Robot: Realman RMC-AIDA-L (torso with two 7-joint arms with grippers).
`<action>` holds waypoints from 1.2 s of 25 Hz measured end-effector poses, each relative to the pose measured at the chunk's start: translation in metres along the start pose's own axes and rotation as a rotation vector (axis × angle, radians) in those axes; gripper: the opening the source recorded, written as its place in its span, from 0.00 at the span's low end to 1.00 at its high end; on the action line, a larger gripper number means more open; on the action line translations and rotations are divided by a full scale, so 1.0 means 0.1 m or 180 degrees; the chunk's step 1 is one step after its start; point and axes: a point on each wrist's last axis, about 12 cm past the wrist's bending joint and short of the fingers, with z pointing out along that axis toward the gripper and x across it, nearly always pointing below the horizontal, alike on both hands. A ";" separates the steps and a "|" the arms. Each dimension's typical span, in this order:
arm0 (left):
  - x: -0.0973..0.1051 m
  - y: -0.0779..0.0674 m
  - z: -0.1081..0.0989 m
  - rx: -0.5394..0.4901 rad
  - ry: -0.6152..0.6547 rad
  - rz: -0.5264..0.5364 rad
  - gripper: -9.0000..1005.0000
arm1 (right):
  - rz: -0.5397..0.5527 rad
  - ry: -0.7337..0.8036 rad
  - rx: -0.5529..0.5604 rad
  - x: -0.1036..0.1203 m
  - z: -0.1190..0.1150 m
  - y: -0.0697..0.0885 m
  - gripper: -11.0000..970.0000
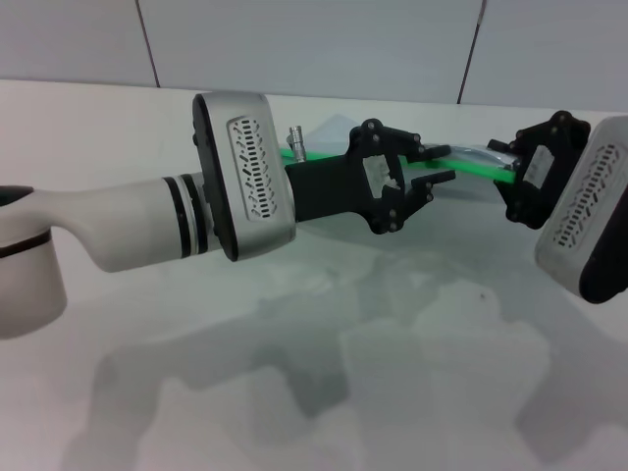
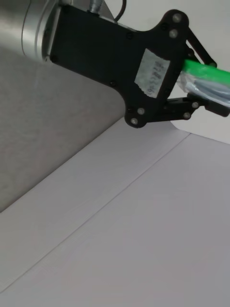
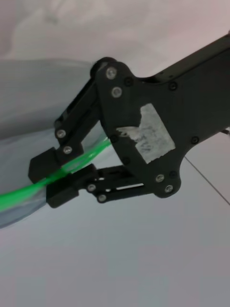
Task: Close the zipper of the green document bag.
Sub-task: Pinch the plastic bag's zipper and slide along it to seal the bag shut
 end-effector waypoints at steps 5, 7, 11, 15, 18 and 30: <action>0.01 -0.01 -0.02 -0.0028 0.0006 -0.0030 0.14 | 0.0007 0.0008 0.0003 0.01 0.00 0.00 0.08; 0.01 -0.01 -0.02 -0.0036 0.0008 -0.0036 0.13 | 0.0010 0.0010 0.0003 0.01 0.00 0.00 0.08; 0.02 -0.01 -0.03 -0.0042 0.0009 -0.0040 0.11 | 0.0011 0.0011 0.0002 0.01 -0.01 0.00 0.08; 0.02 -0.01 -0.03 -0.0044 0.0011 -0.0042 0.08 | 0.0006 0.0008 -0.0004 0.01 0.00 0.01 0.08; 0.02 0.00 -0.02 -0.0049 0.0019 -0.0042 0.08 | 0.0005 0.0008 -0.0007 0.01 0.00 0.01 0.08; 0.04 0.00 -0.04 -0.0082 0.0058 -0.0064 0.08 | 0.0021 0.0017 -0.0001 0.02 -0.01 0.01 0.08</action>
